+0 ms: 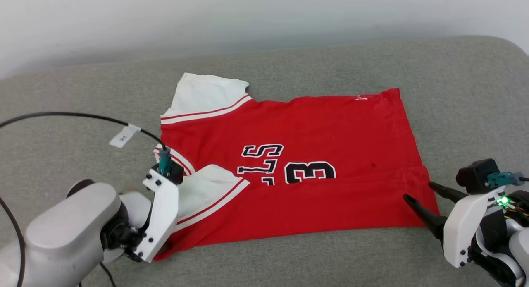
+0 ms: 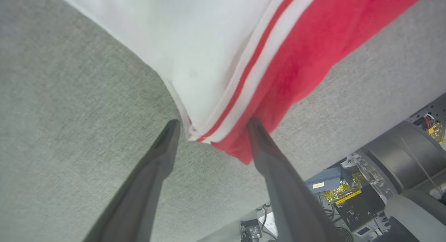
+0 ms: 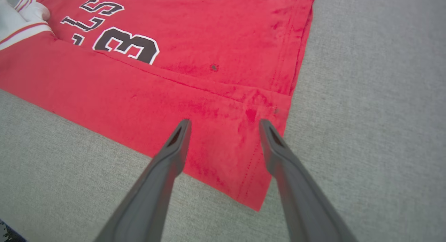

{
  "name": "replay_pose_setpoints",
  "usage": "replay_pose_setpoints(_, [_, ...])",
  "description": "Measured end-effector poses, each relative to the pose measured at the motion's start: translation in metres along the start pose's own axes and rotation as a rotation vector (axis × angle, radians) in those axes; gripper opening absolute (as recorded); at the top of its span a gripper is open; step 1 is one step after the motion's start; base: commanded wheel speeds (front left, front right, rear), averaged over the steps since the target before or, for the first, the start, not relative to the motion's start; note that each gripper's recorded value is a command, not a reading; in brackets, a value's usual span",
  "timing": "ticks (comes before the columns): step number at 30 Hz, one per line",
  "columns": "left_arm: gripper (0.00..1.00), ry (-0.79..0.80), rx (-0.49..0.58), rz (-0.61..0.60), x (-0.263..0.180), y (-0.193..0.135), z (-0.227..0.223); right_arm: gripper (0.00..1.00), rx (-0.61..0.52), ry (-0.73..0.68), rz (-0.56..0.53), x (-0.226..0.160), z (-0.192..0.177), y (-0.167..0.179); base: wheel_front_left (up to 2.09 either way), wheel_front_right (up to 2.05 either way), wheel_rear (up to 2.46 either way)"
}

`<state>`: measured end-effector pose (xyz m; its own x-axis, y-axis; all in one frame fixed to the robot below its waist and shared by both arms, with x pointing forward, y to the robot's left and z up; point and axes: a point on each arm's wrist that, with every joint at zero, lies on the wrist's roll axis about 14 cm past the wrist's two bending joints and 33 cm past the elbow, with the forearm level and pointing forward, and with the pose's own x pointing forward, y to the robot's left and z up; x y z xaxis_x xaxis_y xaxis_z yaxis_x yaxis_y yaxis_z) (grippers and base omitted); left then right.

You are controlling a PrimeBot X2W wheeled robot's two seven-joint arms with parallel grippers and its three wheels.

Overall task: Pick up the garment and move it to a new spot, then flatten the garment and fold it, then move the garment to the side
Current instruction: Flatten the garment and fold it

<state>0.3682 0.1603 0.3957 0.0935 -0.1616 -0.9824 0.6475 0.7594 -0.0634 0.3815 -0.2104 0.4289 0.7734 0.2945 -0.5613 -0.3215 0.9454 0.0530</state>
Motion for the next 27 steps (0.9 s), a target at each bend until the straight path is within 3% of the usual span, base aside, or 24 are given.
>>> replay_pose_setpoints(6, [1.0, 0.055, 0.017, -0.019, 0.02, 0.0, -0.006, 1.0, 0.009, 0.025, -0.004, 0.002, -0.008, -0.002, 0.0, 0.0, 0.0])
replay_pose_setpoints(7, [0.95, 0.056, 0.023, -0.02, 0.022, 0.0, -0.006, 1.0, 0.011, 0.023, -0.005, 0.002, -0.008, -0.003, 0.0, 0.0, 0.0])
replay_pose_setpoints(8, [0.22, 0.058, 0.021, -0.02, 0.024, 0.001, -0.006, 1.0, 0.014, 0.021, -0.005, 0.002, -0.007, -0.003, 0.0, 0.0, 0.0])
replay_pose_setpoints(9, [0.0, 0.056, 0.019, -0.024, 0.025, 0.001, -0.006, 1.0, 0.011, 0.018, -0.009, 0.002, -0.005, -0.005, 0.0, 0.0, 0.0])
replay_pose_setpoints(14, [0.0, 0.002, 0.022, -0.033, 0.021, -0.003, -0.001, 1.0, -0.028, -0.005, -0.019, -0.004, 0.011, -0.012, 0.0, 0.0, 0.0])
replay_pose_setpoints(20, [0.0, -0.032, 0.069, -0.029, 0.009, -0.012, -0.004, 1.0, -0.163, 0.035, -0.046, -0.021, 0.043, -0.029, 0.0, 0.0, 0.0])
replay_pose_setpoints(27, [0.0, -0.067, 0.091, -0.044, 0.001, -0.018, -0.005, 1.0, -0.211, 0.385, -0.008, -0.037, 0.021, -0.032, 0.0, 0.0, 0.0])
